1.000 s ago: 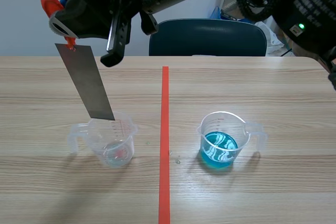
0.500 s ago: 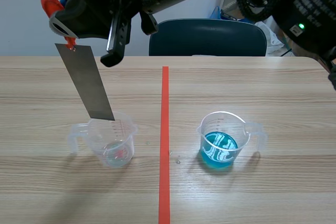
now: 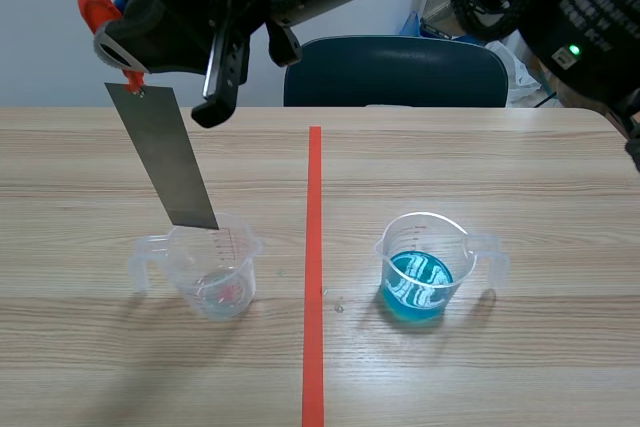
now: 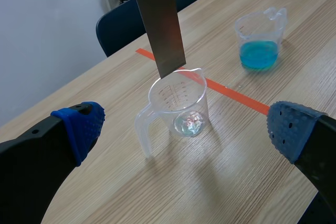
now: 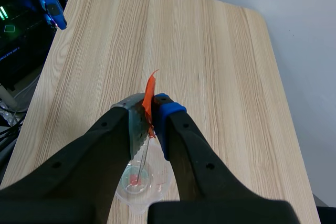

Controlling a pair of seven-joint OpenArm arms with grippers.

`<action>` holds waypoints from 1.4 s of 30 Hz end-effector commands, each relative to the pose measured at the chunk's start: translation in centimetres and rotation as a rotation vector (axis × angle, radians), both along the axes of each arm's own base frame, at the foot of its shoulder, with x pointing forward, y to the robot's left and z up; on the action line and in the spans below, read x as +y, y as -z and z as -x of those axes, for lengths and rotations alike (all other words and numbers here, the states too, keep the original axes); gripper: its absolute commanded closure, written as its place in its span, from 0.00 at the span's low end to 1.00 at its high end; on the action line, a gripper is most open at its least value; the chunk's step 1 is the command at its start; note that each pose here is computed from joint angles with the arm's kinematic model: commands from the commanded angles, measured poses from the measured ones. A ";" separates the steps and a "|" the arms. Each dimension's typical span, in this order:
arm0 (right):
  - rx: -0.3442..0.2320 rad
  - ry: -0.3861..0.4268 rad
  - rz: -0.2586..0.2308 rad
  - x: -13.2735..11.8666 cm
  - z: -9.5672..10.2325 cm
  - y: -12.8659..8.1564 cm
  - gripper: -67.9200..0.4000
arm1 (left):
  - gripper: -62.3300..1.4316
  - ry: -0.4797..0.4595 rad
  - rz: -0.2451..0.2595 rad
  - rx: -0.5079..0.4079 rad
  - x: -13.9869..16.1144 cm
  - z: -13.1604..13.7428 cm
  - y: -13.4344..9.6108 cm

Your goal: Do the redox reaction experiment

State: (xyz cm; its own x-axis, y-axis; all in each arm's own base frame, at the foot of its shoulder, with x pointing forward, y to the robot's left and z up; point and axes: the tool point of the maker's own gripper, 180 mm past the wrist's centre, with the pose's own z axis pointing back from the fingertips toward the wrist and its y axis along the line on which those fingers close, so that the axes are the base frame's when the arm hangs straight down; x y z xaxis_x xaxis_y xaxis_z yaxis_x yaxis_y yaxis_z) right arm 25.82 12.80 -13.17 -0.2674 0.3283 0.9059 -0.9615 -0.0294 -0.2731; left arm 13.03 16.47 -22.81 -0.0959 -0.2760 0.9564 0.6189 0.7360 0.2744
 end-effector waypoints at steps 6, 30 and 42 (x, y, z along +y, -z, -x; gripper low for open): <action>-0.025 -0.011 -0.023 0.2 -0.1 -1.2 0.99 | 0.00 -0.001 0.020 -0.006 -0.2 0.1 -0.4; -0.025 -0.012 -0.024 0.2 -0.1 -1.2 0.99 | 0.00 -0.001 0.020 -0.006 -0.2 0.1 -0.4; 0.059 -0.008 -0.002 0.9 -0.6 1.2 0.99 | 0.00 -0.001 0.020 -0.006 -0.2 0.1 -0.4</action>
